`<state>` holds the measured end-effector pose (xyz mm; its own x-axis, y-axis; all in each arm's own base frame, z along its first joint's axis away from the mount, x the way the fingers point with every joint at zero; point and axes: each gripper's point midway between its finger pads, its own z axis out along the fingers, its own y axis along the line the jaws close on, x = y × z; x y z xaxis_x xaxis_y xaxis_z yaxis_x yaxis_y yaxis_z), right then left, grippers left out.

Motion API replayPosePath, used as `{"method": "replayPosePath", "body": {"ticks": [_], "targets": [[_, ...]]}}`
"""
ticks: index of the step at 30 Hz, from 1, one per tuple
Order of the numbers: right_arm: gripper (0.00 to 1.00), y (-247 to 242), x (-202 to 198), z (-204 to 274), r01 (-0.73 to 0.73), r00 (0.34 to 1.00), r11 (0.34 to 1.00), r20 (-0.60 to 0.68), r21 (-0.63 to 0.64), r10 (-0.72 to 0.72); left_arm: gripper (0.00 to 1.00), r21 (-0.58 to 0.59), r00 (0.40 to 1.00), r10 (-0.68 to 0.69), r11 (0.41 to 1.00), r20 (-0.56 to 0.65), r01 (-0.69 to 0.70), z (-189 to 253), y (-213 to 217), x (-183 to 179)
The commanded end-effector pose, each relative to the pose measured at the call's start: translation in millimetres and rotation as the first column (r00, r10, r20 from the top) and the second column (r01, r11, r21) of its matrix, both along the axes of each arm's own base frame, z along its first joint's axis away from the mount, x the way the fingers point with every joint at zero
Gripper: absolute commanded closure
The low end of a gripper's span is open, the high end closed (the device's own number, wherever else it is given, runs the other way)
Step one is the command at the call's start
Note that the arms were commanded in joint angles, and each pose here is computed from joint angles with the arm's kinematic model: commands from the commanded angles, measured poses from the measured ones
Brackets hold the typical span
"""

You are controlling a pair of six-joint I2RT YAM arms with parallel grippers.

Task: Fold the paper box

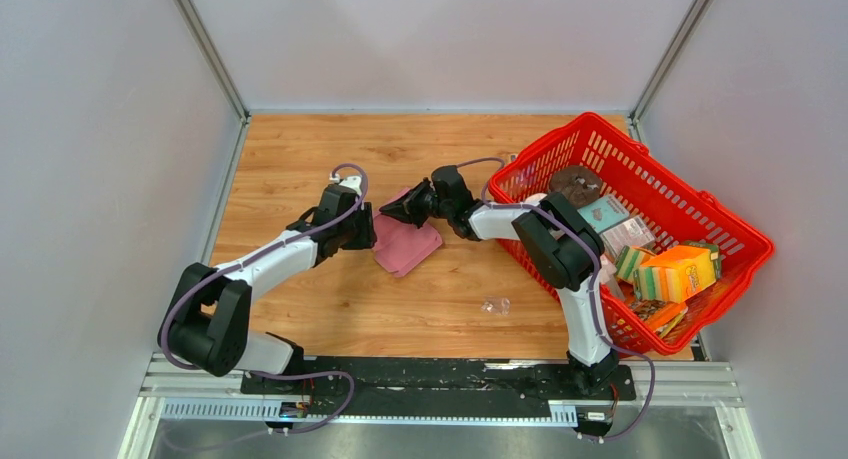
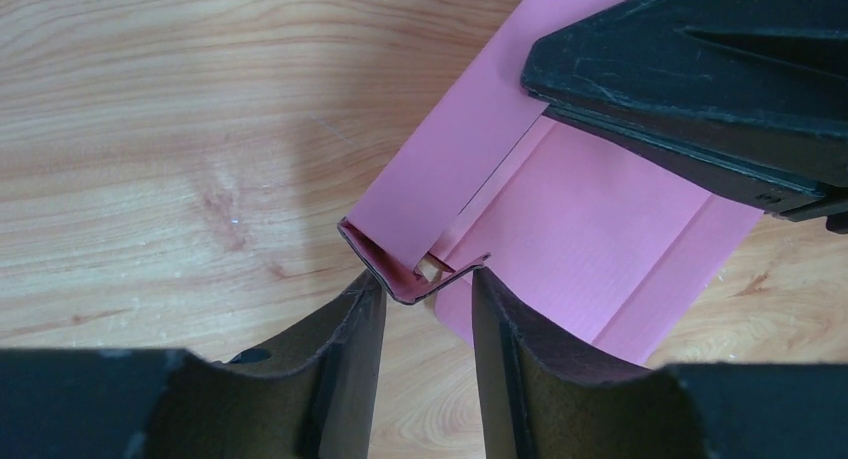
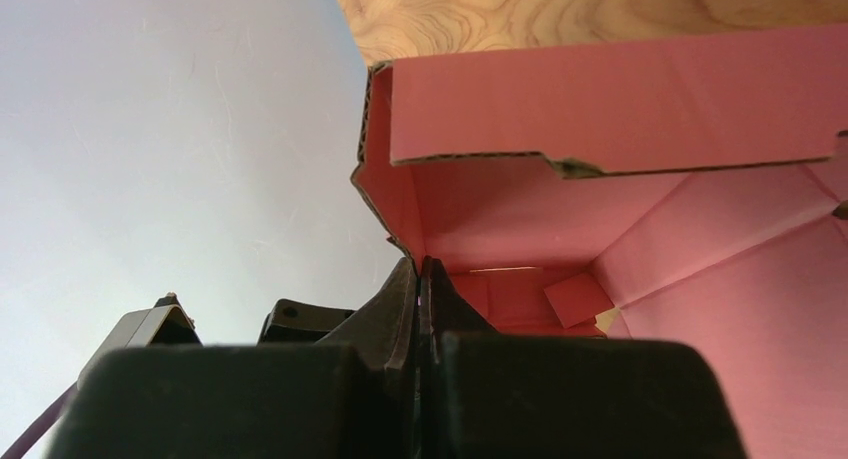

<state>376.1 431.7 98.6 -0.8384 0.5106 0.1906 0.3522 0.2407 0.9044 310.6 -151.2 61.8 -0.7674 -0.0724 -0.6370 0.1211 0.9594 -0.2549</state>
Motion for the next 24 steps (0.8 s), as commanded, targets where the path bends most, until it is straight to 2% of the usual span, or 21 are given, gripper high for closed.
{"method": "replayPosePath", "body": {"ticks": [1, 8, 12, 15, 19, 24], "targets": [[1.00, -4.7, -5.3, 3.5, 0.004, 1.000, 1.000, -0.011, 0.008, -0.004, 0.54, 0.017, 0.997, 0.039, 0.999, 0.074, -0.040, 15.5, 4.7, 15.6], [1.00, -8.2, -10.1, -0.3, -0.001, 1.000, 1.000, 0.001, -0.005, 0.001, 0.59, 0.062, 0.988, 0.042, 0.997, 0.150, -0.052, 22.0, 0.7, 19.8], [1.00, -14.4, -18.7, -5.7, -0.021, 0.999, 0.999, 0.038, -0.048, 0.023, 0.60, 0.076, 0.983, 0.032, 0.996, 0.179, -0.046, 14.8, -6.6, 6.9], [1.00, -18.5, -22.4, -11.9, -0.026, 0.998, 0.998, 0.050, -0.048, 0.029, 0.60, 0.081, 0.976, 0.055, 0.994, 0.213, -0.074, 13.9, -6.6, 3.8], [1.00, -20.4, -25.0, -9.3, -0.027, 0.996, 0.999, 0.086, -0.038, 0.030, 0.63, 0.166, 0.951, 0.098, 0.974, 0.295, -0.152, 17.4, 1.6, 5.2], [1.00, -23.8, -28.1, -14.4, -0.024, 0.996, 0.998, 0.089, -0.054, 0.028, 0.62, 0.149, 0.935, 0.114, 0.974, 0.337, -0.173, 17.5, -4.3, 4.2]]}}
